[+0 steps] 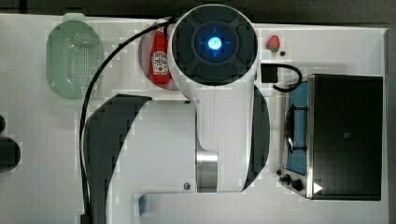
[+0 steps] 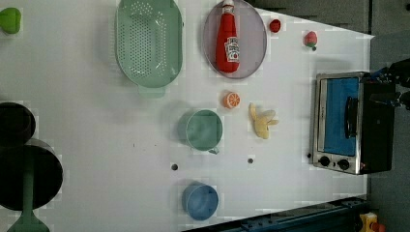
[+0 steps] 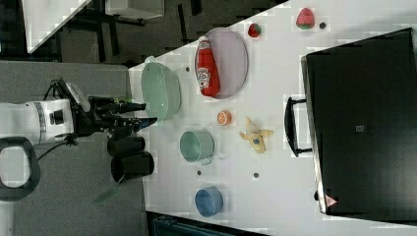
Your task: Pick Banana and place it in mug.
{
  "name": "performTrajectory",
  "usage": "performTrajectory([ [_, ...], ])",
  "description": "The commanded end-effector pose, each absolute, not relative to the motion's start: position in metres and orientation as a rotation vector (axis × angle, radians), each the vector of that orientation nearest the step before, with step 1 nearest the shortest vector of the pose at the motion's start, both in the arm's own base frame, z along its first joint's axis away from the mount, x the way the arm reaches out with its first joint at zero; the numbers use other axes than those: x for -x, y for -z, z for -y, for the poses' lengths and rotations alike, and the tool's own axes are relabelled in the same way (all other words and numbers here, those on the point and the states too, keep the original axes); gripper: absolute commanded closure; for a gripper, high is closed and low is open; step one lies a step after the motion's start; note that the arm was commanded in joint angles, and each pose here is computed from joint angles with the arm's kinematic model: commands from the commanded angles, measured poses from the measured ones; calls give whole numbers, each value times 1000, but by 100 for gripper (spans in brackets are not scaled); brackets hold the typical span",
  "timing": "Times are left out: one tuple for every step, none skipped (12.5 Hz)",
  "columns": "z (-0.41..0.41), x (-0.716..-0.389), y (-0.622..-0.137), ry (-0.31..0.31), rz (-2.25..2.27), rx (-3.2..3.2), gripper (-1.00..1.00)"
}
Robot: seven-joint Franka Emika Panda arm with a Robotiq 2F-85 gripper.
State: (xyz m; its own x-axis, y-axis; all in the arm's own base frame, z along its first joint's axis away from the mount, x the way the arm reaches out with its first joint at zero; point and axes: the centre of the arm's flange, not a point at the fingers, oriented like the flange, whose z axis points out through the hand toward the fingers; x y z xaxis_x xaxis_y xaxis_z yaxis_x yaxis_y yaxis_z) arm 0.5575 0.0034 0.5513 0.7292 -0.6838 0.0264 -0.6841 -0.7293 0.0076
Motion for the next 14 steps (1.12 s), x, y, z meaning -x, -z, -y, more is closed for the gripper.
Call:
performTrajectory([
  [43, -458, -602, 42, 1202, -2894, -54],
  [43, -458, -601, 46, 1202, -2894, -76],
  [43, -458, -597, 57, 1200, -2891, -97],
  [43, -457, -589, 83, 1198, -2886, -100],
  [43, -457, -576, 109, 1195, -2880, -100],
  [43, -458, -560, 133, 1192, -2875, -100],
  [42, -461, -542, 143, 1189, -2873, -100],
  [42, -463, -522, 151, 1184, -2872, -100],
  [42, -467, -499, 151, 1165, -2880, -100],
  [41, -469, -475, 157, 1123, -2896, -100],
  [41, -470, -450, 157, 1060, -2921, -100],
  [41, -472, -427, 147, 982, -2953, -100],
  [41, -474, -404, 140, 891, -2986, -100],
  [42, -475, -382, 130, 795, -3017, -100],
])
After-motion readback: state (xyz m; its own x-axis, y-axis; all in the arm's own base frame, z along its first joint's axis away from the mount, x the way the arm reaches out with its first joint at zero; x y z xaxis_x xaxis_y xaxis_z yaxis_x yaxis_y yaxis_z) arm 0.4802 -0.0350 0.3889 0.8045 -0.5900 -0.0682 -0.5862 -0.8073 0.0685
